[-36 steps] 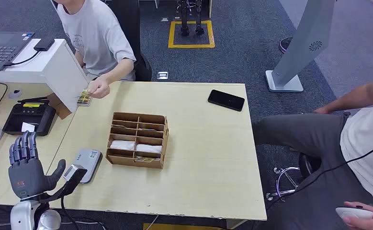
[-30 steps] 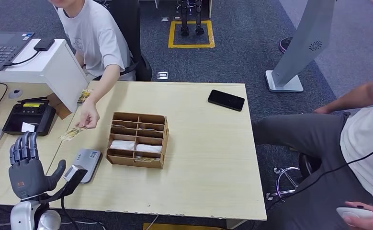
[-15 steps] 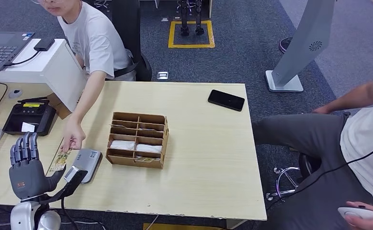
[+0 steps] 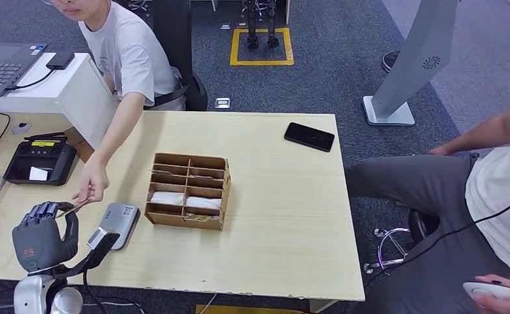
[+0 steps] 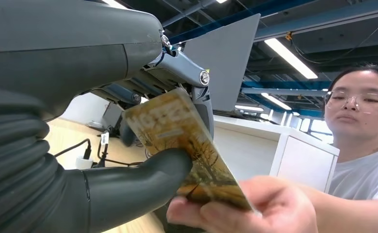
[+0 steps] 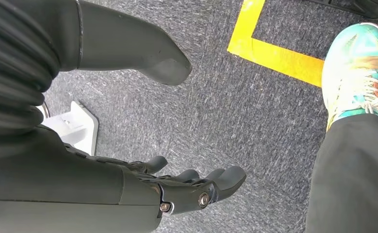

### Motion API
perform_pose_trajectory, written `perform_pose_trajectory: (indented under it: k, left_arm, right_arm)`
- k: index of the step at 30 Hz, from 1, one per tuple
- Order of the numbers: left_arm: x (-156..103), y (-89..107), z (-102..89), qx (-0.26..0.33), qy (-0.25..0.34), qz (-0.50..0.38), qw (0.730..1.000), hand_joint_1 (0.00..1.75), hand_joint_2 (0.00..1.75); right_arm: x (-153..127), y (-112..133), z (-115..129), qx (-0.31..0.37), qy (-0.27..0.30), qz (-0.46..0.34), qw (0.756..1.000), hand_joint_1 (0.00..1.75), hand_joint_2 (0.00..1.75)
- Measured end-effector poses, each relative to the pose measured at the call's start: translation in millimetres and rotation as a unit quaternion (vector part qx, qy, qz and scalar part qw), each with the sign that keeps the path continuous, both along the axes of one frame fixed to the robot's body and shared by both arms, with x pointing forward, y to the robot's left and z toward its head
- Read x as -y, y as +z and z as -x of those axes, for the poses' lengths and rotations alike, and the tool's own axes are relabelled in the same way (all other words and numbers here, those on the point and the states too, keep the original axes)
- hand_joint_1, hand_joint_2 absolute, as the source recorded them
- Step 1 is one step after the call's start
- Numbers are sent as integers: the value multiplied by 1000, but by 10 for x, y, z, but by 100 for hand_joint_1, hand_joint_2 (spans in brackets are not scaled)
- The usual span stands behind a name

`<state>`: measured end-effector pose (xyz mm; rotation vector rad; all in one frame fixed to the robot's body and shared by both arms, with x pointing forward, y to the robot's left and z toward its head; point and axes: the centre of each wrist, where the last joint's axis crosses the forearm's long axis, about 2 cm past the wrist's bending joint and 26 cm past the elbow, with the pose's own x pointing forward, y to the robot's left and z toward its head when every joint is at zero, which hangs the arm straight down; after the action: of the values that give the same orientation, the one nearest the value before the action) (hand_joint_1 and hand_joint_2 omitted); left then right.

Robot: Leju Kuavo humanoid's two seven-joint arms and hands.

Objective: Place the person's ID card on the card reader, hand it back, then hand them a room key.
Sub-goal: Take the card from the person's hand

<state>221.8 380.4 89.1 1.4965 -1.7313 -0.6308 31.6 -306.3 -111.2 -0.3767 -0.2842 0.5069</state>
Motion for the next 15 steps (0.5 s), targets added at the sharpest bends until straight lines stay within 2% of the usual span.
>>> perform_pose_trajectory:
  k: [11, 15]
  left_arm:
    - [-8, -6, 8, 4, -1, 10, 1000, 175, 175]
    - [-36, -34, 46, 17, 1, 62, 998, 175, 175]
  right_arm:
    - [0, 0, -1, 1, 1, 0, 1000, 0, 175]
    - [0, 0, 0, 2, 2, -1, 1000, 0, 175]
